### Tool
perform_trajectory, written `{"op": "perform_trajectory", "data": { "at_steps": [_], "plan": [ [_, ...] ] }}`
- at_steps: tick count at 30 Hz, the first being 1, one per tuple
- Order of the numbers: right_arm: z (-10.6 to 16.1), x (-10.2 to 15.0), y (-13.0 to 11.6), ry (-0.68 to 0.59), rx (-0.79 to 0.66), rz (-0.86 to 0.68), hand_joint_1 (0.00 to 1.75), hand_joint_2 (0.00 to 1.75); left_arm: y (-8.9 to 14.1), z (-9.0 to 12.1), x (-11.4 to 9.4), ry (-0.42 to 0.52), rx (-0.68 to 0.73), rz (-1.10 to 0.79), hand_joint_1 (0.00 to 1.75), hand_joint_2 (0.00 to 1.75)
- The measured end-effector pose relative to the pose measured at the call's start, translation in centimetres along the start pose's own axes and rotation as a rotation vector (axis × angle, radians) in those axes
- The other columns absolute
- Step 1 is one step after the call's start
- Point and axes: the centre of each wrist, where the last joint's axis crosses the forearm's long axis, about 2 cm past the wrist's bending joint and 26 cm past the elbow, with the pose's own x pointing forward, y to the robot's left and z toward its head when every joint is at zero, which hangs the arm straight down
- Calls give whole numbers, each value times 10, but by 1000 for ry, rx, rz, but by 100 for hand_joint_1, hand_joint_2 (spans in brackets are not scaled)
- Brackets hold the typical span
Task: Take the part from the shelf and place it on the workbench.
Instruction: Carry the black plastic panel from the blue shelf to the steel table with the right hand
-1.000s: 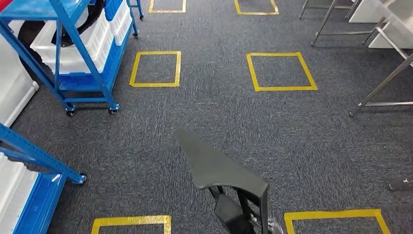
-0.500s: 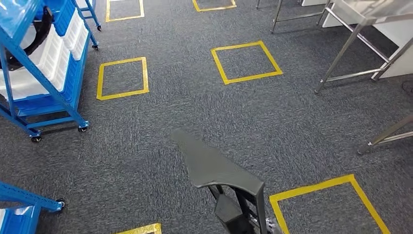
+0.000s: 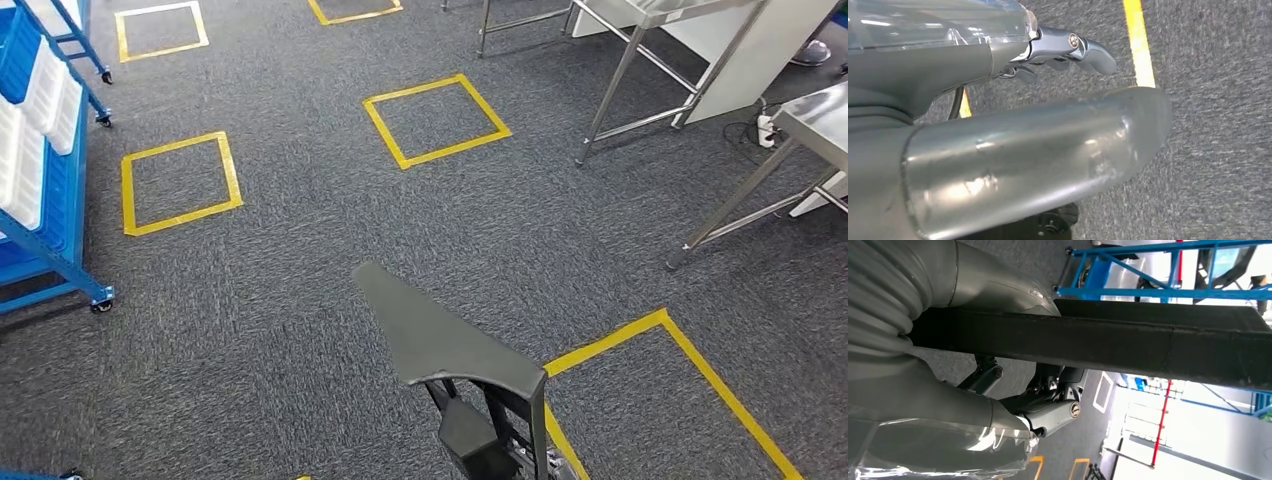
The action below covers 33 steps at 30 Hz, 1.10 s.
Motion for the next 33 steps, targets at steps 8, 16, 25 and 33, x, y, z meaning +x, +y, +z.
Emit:
{"op": "perform_trajectory", "data": {
  "at_steps": [8,16,25,33],
  "plan": [
    [1,-1,0,6,-2,2,175,175,0,1,-2,5,-2,0,0,0],
    [2,-1,1,8,-4,2,175,175,-2,-1,2,-3,-5,1,0,0],
    [2,-1,0,9,-4,3,175,175,0,1,-2,8,-3,-1,0,0],
    [3,-1,2,13,-13,3,175,175,-1,2,-2,10,-5,-1,0,0]
  ]
}}
